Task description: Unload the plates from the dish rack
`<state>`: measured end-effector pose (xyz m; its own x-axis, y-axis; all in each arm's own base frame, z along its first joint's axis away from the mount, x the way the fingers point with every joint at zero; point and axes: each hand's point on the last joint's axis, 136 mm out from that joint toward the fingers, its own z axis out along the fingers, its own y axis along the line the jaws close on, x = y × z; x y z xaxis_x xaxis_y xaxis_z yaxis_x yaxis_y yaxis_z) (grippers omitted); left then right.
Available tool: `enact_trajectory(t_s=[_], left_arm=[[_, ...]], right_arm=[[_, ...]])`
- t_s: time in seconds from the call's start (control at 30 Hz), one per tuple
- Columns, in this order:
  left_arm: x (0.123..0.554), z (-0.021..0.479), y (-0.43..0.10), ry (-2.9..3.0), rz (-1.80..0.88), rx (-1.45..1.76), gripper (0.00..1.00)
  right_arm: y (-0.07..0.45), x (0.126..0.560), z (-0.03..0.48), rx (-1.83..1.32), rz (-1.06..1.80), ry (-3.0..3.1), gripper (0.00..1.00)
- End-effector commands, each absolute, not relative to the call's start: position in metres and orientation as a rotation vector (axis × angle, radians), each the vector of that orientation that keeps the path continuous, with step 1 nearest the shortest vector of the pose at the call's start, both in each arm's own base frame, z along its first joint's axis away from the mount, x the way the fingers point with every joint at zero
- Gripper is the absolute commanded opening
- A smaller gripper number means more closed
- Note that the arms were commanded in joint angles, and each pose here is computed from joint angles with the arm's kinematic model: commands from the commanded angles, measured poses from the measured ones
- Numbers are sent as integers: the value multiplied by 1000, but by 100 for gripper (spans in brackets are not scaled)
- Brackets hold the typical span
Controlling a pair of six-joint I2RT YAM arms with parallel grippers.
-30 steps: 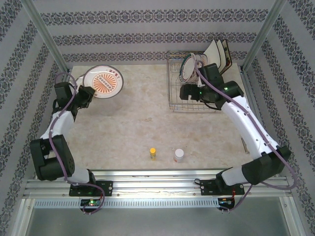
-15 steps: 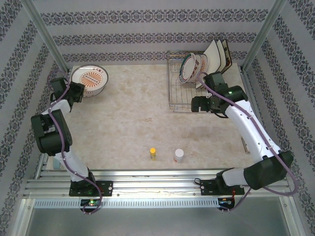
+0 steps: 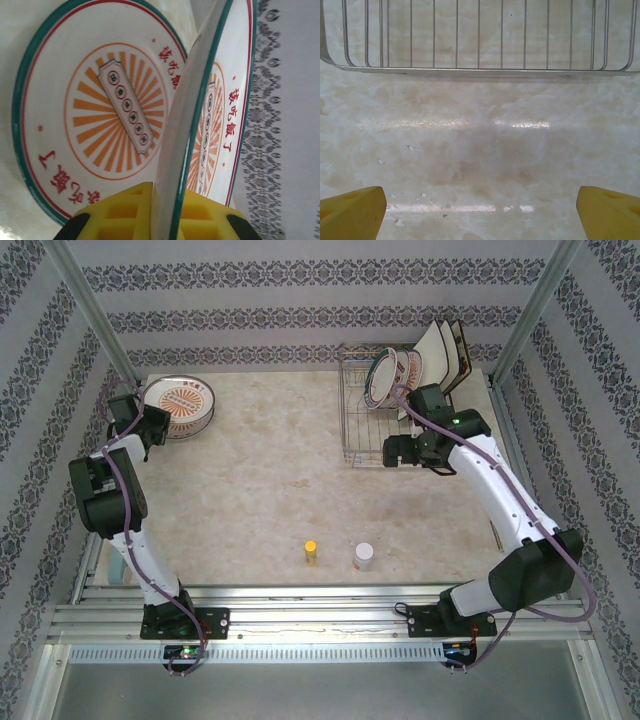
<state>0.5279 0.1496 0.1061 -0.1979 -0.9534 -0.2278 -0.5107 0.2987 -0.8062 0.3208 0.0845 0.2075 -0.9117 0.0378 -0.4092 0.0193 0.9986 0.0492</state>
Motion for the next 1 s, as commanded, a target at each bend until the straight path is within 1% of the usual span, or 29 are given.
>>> enact_trajectory(t_s=[0.0,0.37,0.6,0.67,0.8,0.97], left_arm=[[540,127,162,1806,-715,-1239,0],[546,102,162,1878,-676,-1251,0],[550,99,159,1935,-630,-1230,0],[549,99,159,1948,-614,-1228,7],[551,101,159,1951,-604,-1210,17],[550,101,158,1984,-568,-1197,21]], right_arm=[[86,325,204,38,78,2722,98],[93,332,197,26,111,2731,98],[96,337,201,20,126,2725,98],[97,338,202,18,131,2723,98],[96,338,202,18,122,2724,98],[96,337,202,19,130,2718,98]])
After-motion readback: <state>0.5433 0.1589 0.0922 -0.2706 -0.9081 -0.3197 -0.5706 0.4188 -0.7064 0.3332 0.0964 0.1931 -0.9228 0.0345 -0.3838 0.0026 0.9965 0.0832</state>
